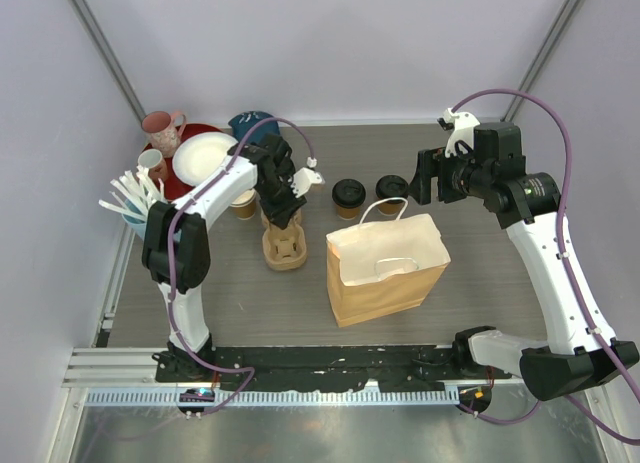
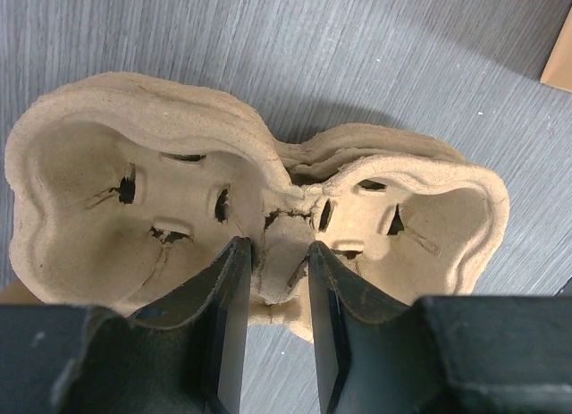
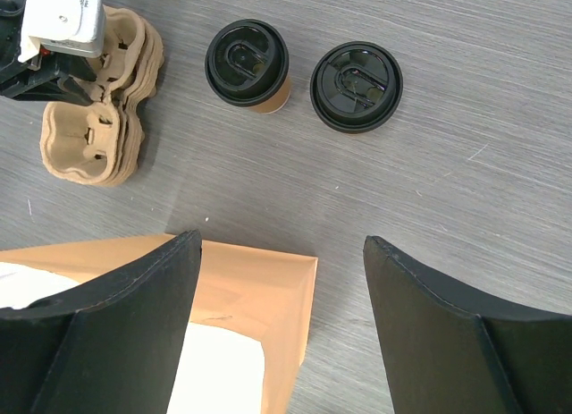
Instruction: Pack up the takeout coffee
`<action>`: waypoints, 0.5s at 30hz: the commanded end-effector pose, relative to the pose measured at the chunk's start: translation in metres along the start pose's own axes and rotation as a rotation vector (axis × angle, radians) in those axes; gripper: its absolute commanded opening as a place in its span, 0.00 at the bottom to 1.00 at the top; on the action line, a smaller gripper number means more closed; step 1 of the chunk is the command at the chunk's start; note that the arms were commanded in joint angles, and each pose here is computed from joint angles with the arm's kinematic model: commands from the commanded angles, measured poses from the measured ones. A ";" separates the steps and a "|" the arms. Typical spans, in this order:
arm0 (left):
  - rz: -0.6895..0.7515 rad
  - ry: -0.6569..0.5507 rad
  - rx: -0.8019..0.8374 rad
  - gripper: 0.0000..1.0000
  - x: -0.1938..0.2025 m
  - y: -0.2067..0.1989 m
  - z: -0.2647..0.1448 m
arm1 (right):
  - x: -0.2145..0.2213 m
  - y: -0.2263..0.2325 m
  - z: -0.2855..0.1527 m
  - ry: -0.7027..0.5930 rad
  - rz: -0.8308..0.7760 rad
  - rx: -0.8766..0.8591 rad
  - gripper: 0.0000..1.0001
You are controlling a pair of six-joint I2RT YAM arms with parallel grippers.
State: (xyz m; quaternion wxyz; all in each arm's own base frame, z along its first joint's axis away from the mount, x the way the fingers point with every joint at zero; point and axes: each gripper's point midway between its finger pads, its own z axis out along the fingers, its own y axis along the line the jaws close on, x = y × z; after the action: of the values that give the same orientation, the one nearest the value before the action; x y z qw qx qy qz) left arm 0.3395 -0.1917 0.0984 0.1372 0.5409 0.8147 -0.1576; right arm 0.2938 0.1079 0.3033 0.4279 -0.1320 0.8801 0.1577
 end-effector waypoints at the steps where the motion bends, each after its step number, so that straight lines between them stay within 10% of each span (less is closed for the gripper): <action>1: 0.041 -0.074 -0.032 0.34 -0.019 -0.005 -0.034 | -0.008 0.005 -0.008 -0.031 -0.018 -0.018 0.79; 15: 0.051 -0.093 -0.039 0.21 -0.027 -0.007 -0.049 | -0.008 0.004 -0.010 -0.036 -0.018 -0.014 0.79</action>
State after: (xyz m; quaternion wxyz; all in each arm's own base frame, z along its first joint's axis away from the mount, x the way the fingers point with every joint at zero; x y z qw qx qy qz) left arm 0.3395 -0.1933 0.1207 0.1510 0.5426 0.8108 -0.1594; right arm 0.2934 0.1083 0.3033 0.4273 -0.1326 0.8801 0.1590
